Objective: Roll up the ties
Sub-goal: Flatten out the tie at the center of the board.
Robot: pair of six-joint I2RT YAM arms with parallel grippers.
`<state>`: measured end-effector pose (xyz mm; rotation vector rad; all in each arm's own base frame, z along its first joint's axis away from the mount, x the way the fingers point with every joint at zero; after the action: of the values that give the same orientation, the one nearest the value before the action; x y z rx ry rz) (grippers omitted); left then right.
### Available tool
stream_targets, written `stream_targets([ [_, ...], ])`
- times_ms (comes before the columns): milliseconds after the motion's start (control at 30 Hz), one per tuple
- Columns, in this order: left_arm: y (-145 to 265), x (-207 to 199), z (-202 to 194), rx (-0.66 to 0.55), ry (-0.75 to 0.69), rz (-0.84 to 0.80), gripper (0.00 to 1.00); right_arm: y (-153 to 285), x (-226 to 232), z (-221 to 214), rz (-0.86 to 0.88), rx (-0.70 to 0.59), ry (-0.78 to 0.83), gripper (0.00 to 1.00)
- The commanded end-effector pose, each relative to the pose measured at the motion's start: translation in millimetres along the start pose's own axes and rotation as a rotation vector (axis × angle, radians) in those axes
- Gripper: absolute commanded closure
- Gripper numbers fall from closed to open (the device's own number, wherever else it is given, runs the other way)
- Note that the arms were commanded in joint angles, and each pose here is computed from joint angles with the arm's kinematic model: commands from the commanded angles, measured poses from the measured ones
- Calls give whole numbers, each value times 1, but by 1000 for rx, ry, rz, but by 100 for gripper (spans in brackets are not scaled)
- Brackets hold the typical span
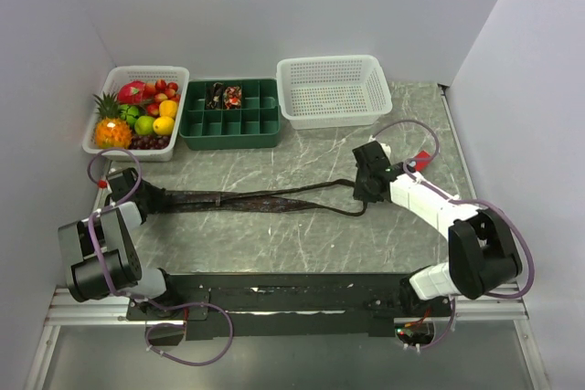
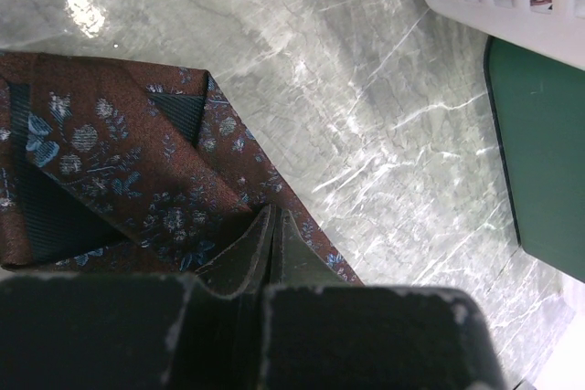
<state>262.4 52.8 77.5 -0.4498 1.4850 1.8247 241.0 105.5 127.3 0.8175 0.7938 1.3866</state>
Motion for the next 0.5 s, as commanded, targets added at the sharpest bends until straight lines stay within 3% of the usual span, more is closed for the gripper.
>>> stream_targets([
  [0,-1,3,-1,14,-19,-3,99,9,7,34,58,-96,-10,51],
  [67,-1,3,-1,17,-24,-6,99,8,2,42,-20,-91,2,29],
  [100,-1,3,-2,23,-23,-7,99,9,0,49,-45,-98,-7,13],
  [167,-1,3,-3,29,-25,-13,99,2,-3,50,-72,-78,18,4],
  [267,-1,3,-3,40,-25,-17,99,-10,-4,49,-78,-34,43,2],
  [467,-3,2,-5,62,-29,-25,99,-34,3,44,-59,65,99,9],
])
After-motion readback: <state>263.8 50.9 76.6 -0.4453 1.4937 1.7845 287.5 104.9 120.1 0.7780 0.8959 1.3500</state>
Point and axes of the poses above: each gripper's point midway between its finger pads, its own y axis back along the fingers, its own x axis along the line the jaws close on, z = x × y, the point moved 8 cm from there along y, back along the fingers, and after that the axes turned 10 degrees about y, right-handed, at the moved point
